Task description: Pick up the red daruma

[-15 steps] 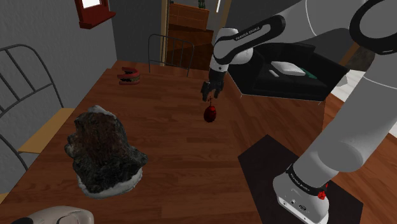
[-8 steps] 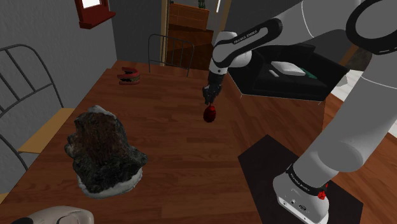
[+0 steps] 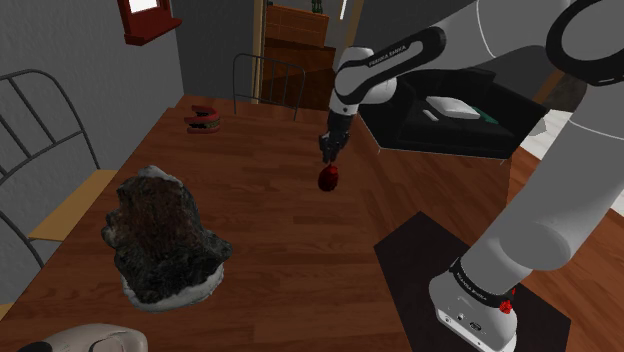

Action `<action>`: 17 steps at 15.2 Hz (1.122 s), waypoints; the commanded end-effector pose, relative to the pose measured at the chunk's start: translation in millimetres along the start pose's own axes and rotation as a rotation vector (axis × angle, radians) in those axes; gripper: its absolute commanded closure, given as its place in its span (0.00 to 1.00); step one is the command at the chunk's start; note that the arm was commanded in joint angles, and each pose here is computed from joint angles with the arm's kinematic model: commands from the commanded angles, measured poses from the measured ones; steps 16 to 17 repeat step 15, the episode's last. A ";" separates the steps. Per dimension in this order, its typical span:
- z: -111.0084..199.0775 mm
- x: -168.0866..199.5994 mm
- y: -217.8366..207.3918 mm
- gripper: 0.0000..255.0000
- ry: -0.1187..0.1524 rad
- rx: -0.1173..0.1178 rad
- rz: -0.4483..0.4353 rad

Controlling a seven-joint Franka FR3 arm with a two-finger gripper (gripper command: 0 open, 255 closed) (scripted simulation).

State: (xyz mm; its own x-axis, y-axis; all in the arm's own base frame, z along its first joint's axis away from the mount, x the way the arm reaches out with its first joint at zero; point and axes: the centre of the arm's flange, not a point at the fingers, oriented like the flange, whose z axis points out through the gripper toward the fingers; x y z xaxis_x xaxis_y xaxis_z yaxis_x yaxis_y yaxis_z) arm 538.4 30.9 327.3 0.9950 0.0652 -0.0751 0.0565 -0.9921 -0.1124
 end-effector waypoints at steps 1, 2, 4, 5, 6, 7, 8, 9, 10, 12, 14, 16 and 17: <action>-9.5 -0.8 -1.5 1.00 -0.001 0.000 0.000; -14.7 -1.2 -2.1 1.00 -0.001 0.000 0.000; -25.2 -2.0 -3.3 1.00 -0.001 0.000 0.000; -30.4 -2.4 -3.9 1.00 -0.001 0.000 0.000; -35.6 -2.8 -4.5 1.00 -0.001 0.000 0.000; -40.9 -3.2 -5.1 1.00 -0.001 0.000 0.000; -46.1 -3.6 -5.7 1.00 -0.001 0.000 0.000; -51.3 -4.0 -6.3 1.00 -0.001 0.000 0.000; -56.6 -4.4 -6.9 1.00 -0.001 0.000 0.000; -67.0 -5.2 -8.1 1.00 -0.001 0.000 0.000; -73.0 -5.7 -8.7 1.00 -0.001 0.000 0.000; -73.0 -5.6 -8.7 1.00 -0.001 0.000 0.000; -73.0 -5.6 -8.7 1.00 -0.001 0.000 0.000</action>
